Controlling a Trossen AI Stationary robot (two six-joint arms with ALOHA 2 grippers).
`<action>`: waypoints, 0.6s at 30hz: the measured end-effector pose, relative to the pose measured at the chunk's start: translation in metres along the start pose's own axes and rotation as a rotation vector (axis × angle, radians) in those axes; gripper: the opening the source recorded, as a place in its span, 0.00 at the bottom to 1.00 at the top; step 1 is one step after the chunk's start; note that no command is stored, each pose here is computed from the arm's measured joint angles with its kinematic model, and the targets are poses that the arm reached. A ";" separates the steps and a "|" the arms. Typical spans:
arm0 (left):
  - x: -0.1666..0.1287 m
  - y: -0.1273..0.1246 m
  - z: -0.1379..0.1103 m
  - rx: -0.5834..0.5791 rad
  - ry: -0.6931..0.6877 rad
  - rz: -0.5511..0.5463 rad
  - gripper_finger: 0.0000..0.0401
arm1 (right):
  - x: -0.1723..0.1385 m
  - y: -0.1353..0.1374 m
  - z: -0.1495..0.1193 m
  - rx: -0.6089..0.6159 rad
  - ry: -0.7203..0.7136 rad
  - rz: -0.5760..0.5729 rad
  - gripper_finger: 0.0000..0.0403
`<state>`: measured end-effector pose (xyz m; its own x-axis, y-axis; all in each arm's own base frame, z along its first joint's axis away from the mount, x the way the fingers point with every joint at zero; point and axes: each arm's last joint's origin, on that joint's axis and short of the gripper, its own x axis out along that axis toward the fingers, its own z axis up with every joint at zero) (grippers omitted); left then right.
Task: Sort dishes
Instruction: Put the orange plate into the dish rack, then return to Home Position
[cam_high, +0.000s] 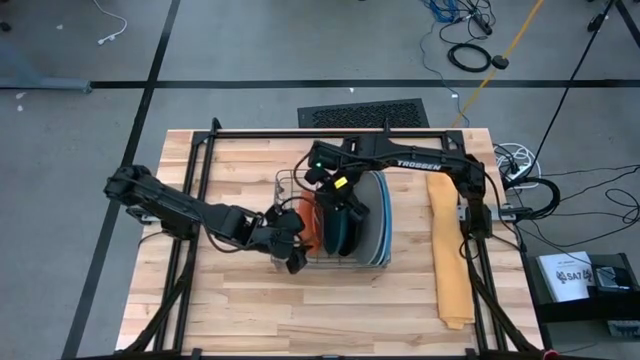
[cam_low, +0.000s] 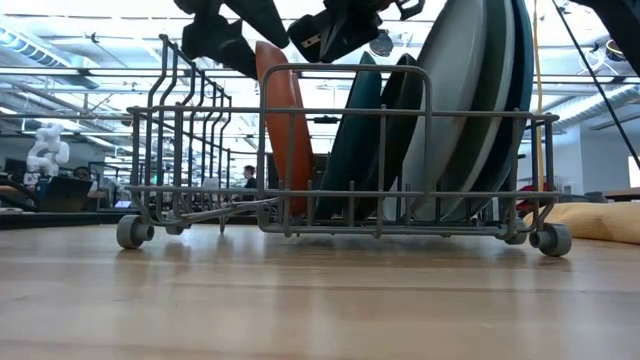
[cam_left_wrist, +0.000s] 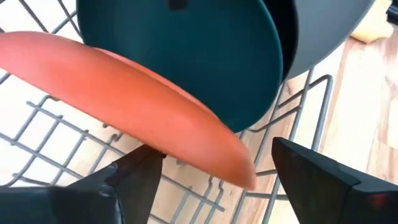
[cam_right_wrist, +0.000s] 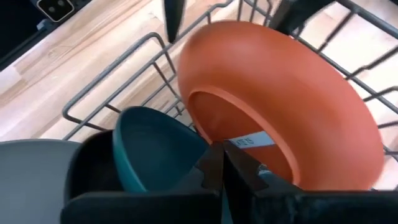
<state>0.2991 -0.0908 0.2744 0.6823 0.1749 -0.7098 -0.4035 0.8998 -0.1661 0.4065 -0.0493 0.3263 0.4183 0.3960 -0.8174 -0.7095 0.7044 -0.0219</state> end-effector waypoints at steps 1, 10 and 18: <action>-0.002 0.001 0.001 -0.002 -0.001 -0.006 0.73 | 0.001 0.001 0.001 -0.003 0.000 0.003 0.00; -0.030 0.006 0.003 -0.006 -0.010 -0.047 0.72 | 0.003 0.005 0.004 0.016 0.005 0.016 0.00; -0.061 0.020 0.008 -0.033 -0.070 -0.039 0.72 | 0.005 0.009 0.008 0.037 0.007 0.026 0.00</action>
<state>0.2544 -0.0806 0.3197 0.7385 0.1685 -0.6528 -0.3947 0.8930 -0.2160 0.4067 -0.0365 0.3261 0.3963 0.4103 -0.8214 -0.6982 0.7156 0.0206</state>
